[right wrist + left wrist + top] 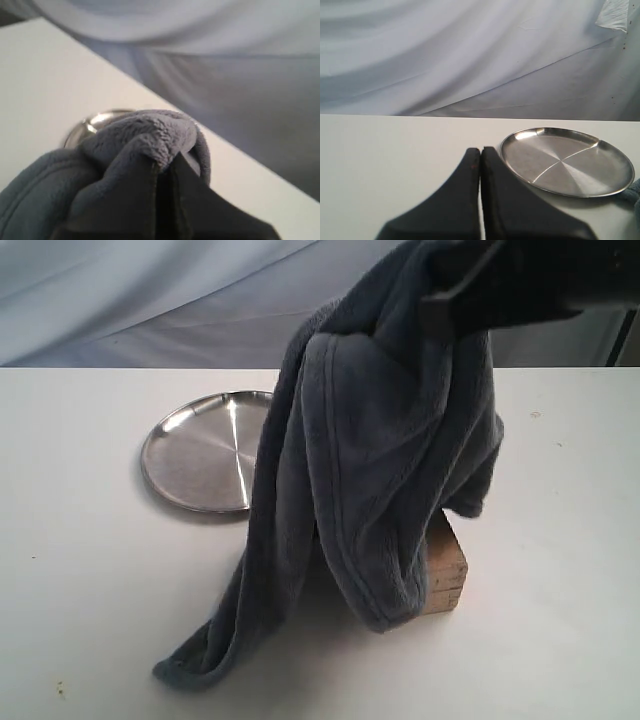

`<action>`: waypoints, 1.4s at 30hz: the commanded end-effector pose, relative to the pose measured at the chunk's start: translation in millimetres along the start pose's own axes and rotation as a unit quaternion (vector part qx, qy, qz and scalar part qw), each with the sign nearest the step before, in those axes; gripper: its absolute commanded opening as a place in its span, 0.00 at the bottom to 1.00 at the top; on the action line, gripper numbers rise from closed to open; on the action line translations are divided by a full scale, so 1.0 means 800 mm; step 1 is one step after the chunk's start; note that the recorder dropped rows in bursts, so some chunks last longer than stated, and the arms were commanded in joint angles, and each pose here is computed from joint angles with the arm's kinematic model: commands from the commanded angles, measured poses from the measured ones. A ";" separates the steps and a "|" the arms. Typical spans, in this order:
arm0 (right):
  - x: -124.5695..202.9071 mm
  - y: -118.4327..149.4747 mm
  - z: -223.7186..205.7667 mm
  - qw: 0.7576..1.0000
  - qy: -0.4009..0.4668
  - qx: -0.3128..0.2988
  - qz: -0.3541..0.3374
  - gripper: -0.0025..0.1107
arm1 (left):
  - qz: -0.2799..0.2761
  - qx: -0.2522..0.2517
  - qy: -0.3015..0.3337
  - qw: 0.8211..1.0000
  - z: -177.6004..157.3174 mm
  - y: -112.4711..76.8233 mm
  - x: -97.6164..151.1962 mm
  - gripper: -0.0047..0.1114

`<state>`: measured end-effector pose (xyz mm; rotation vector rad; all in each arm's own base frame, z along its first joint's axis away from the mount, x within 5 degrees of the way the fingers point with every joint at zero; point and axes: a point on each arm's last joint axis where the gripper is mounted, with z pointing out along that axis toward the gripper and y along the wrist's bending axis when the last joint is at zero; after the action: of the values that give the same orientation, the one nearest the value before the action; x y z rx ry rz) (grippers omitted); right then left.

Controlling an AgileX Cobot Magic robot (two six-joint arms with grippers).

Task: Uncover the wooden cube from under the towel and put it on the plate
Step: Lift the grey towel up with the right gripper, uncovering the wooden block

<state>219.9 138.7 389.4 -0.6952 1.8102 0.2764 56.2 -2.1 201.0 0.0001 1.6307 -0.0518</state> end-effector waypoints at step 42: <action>0.018 -0.090 0.109 0.969 -0.179 0.154 0.071 0.02 | -0.001 0.000 -0.001 1.000 0.000 0.000 0.001 0.05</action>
<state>316.5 119.6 370.7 -0.2449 1.4852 0.2441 56.2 -2.1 201.0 0.0001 1.6307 -0.0518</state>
